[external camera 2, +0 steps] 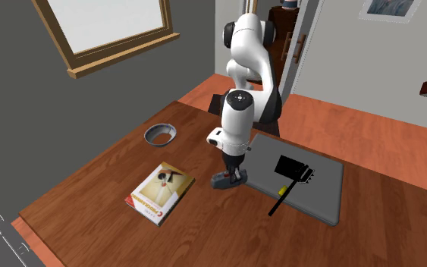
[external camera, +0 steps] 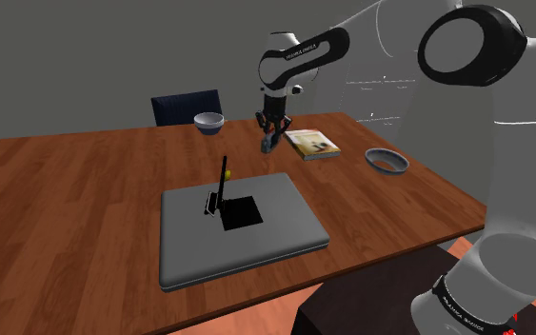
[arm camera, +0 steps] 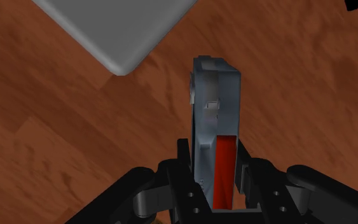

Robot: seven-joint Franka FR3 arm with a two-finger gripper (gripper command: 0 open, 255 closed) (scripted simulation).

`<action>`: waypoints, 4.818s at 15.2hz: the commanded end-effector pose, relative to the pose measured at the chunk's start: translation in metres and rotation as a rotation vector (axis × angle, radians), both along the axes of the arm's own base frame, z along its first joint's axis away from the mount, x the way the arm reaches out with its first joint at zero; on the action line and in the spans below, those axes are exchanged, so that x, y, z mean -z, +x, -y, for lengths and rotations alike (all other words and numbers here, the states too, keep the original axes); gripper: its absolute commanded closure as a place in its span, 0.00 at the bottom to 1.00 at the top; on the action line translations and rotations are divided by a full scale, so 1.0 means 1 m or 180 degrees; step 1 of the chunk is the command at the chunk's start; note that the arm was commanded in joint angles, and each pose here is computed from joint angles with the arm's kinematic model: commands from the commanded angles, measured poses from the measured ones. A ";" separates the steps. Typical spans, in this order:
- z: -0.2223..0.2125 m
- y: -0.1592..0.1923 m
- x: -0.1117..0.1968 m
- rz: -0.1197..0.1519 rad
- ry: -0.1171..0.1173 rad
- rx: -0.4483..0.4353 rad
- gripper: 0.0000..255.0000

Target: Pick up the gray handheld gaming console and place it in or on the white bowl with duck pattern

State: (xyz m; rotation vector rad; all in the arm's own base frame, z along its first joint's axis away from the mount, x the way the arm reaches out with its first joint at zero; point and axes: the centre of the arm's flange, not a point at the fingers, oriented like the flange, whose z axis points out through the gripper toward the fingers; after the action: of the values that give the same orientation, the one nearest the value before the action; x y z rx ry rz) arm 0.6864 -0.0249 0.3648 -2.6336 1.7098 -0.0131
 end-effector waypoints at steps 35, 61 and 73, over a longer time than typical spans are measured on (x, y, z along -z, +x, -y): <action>0.333 -0.237 -0.038 0.0001 0.0000 0.0001 1.00; 0.407 -0.290 0.044 0.0001 0.0000 0.0001 1.00; 0.407 -0.290 0.031 0.0001 0.0000 0.0001 0.00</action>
State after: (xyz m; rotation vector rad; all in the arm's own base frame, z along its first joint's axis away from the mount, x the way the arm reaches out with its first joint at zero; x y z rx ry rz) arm 0.3968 -0.4319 0.3282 -2.6336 1.7101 -0.0137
